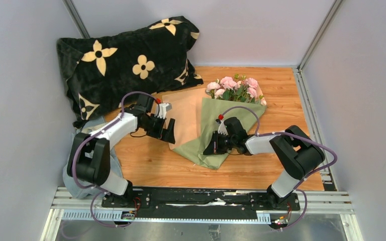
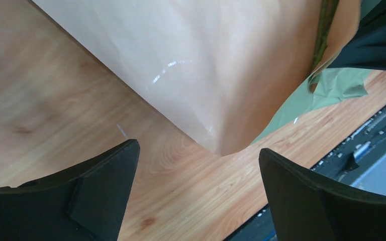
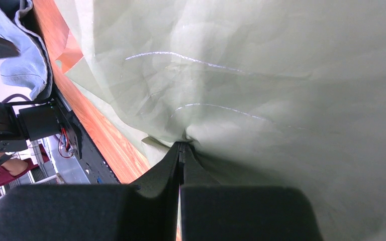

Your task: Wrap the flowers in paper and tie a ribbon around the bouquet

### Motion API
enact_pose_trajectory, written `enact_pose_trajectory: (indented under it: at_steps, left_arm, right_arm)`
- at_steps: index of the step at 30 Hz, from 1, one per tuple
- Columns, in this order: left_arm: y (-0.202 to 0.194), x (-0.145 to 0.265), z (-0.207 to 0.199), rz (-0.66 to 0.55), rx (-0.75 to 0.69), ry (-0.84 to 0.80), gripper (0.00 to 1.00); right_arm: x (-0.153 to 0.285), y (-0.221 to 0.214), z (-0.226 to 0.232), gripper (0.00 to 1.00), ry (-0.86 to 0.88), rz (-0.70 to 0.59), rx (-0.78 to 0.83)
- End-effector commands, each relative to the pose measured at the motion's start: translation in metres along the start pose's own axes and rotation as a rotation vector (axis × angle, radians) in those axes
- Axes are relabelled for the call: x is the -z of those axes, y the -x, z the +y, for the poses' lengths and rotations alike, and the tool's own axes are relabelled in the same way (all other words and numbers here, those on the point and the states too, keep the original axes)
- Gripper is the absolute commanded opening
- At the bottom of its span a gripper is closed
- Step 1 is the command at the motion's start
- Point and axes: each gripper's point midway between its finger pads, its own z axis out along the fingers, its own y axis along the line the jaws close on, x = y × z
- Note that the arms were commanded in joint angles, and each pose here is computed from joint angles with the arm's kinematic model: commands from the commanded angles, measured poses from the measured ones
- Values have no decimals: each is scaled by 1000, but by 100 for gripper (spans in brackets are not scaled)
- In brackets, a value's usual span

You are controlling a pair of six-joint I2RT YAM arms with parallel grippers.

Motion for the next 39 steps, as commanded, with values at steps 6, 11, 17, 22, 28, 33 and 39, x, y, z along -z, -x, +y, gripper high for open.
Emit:
enact_pose_trajectory:
  at_steps: [6,11,17,22,28,33,39]
  left_arm:
    - [-13,-15,-16,-11,295,-194,100]
    - [-16,-8,-38,-151,398,-315,100]
    - [-35,-27,-46,-159,481,-311,100]
    - [-48,-43,-51,-128,442,-239,100]
    - [-64,-59,-31,-83,434,-141,96]
    - [-66,-63,-30,-67,436,-140,73]
    - [-62,-65,-21,-68,429,-108,47]
  right_arm:
    - [4,-34,-55,0,-226,72,-54]
    - [6,-37,-58,0,-247,84,-62]
    - [7,-39,-59,0,-257,80,-85]
    - [9,-33,-57,0,-275,72,-80]
    - [10,-25,-51,0,-274,52,-67]
    - [11,-25,-51,0,-275,54,-61]
    - [7,-26,-51,0,-260,61,-65]
